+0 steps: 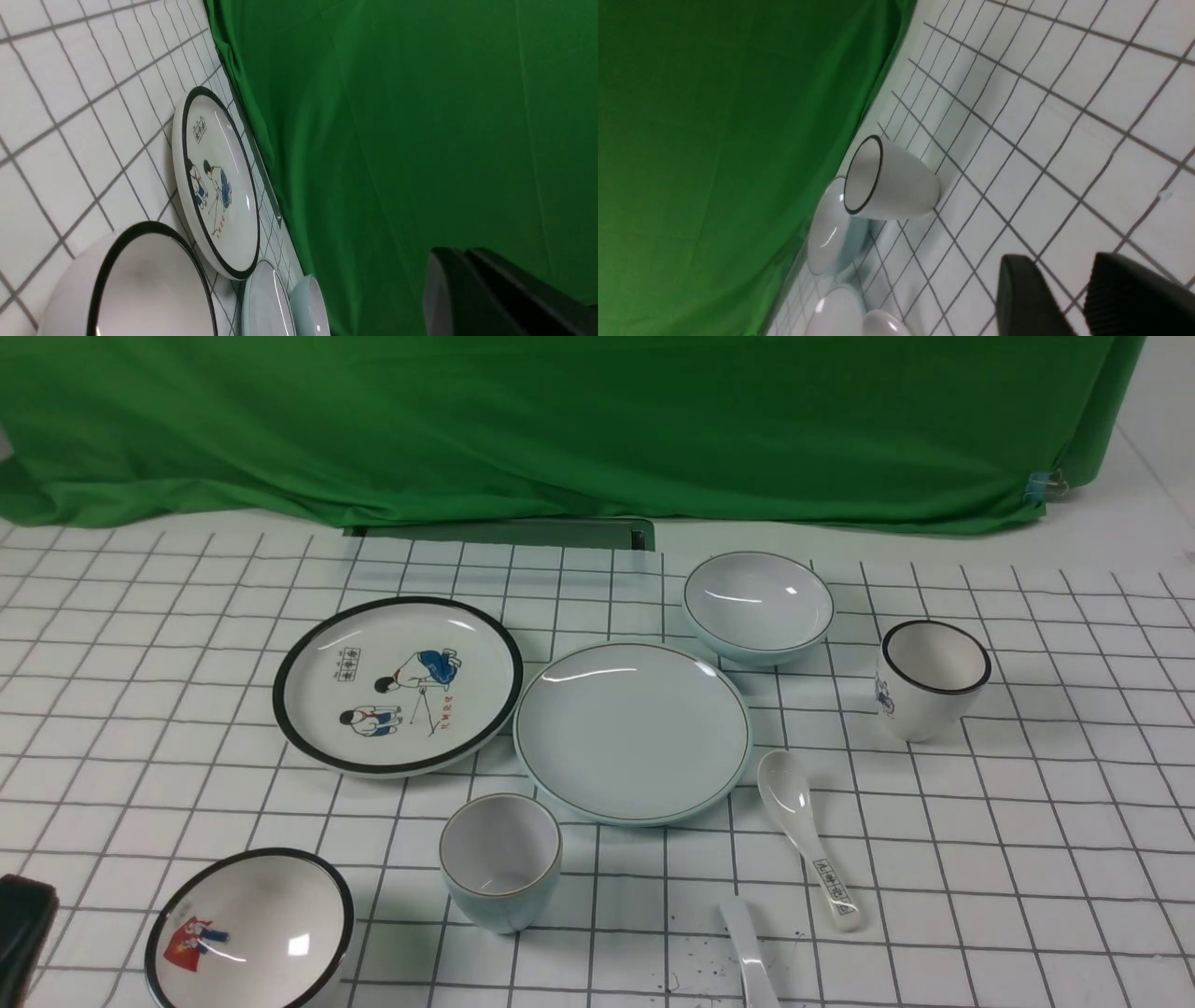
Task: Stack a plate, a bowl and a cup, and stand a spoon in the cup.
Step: Use the right arm to grab a blue rice bowl
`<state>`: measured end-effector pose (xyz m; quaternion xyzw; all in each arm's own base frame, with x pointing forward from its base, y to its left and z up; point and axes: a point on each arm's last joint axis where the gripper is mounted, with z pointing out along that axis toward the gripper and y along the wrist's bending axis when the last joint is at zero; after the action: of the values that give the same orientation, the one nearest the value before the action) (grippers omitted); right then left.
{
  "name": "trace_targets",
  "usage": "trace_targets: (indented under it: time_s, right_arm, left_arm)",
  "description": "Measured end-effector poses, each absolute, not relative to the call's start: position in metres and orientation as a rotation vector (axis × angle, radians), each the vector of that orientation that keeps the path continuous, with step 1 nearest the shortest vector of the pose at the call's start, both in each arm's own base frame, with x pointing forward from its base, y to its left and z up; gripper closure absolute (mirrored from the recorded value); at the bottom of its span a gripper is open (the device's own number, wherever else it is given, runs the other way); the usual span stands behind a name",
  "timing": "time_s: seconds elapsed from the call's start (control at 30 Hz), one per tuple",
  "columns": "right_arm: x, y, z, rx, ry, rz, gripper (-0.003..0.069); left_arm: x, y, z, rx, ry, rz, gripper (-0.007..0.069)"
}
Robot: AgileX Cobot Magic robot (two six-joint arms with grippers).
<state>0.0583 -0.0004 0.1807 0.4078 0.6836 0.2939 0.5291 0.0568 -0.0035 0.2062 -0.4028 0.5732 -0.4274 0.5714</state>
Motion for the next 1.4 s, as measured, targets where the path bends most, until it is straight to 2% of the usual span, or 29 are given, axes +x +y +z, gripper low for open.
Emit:
trace_targets:
  time_s: [0.07,0.1,0.2,0.23,0.27,0.33,0.4,0.5,0.53,0.6,0.63,0.7,0.87,1.07,1.2,1.4]
  right_arm:
    - [0.059,-0.001,0.182,0.929,1.641,0.672,0.0417]
    - [0.059,-0.001,0.184,0.853,1.640,0.630,0.0417]
    - [0.060,-0.001,0.188,0.692,1.663,0.530,0.0428]
    - [0.061,0.000,0.197,0.575,1.687,0.458,0.0459]
    - [0.061,0.001,0.200,0.544,1.693,0.440,0.0475]
    - [0.066,0.001,0.221,0.387,1.710,0.338,0.0566]
    - [0.077,0.002,0.245,0.250,1.742,0.236,0.0627]
    - [0.099,0.003,0.280,0.078,1.798,0.107,0.0646]
    - [0.101,0.003,0.282,0.066,1.804,0.098,0.0646]
    - [0.129,0.004,0.311,-0.090,1.913,0.004,0.0646]
    - [0.131,0.004,0.317,-0.099,1.908,-0.001,0.0646]
    - [0.158,0.006,0.341,-0.199,2.019,-0.027,0.0646]
    - [0.208,0.009,0.371,-0.371,2.213,-0.036,0.0647]
    - [0.255,0.025,0.379,-0.537,2.322,-0.001,0.0647]
    - [0.304,0.055,0.384,-0.684,2.334,0.041,0.0647]
    - [0.374,0.089,0.366,-0.768,2.343,0.074,0.0647]
  left_arm:
    - [0.056,-0.004,0.210,-0.895,1.362,-0.965,0.0654]
    - [0.053,-0.006,0.228,-0.759,1.390,-0.880,0.0654]
    - [0.045,-0.010,0.258,-0.581,1.428,-0.771,0.0654]
    - [0.044,-0.012,0.279,-0.484,1.485,-0.687,0.0654]
    - [0.044,-0.013,0.283,-0.463,1.518,-0.667,0.0654]
    - [0.057,-0.014,0.305,-0.348,1.680,-0.531,0.0654]
    - [0.072,-0.016,0.327,-0.201,1.832,-0.397,0.0654]
    - [0.103,-0.016,0.346,-0.006,2.044,-0.264,0.0654]
    - [0.102,-0.016,0.348,0.009,2.044,-0.255,0.0654]
    - [0.132,-0.016,0.359,0.154,2.203,-0.181,0.0654]
    - [0.134,-0.016,0.361,0.169,2.209,-0.174,0.0654]
    - [0.159,-0.018,0.368,0.252,2.299,-0.158,0.0654]
    - [0.203,-0.041,0.368,0.473,2.419,-0.159,0.0654]
    - [0.236,-0.073,0.369,0.661,2.423,-0.136,0.0654]
    - [0.260,-0.104,0.371,0.761,2.394,-0.168,0.0654]
    - [0.274,-0.124,0.357,0.827,2.406,-0.186,0.0654]
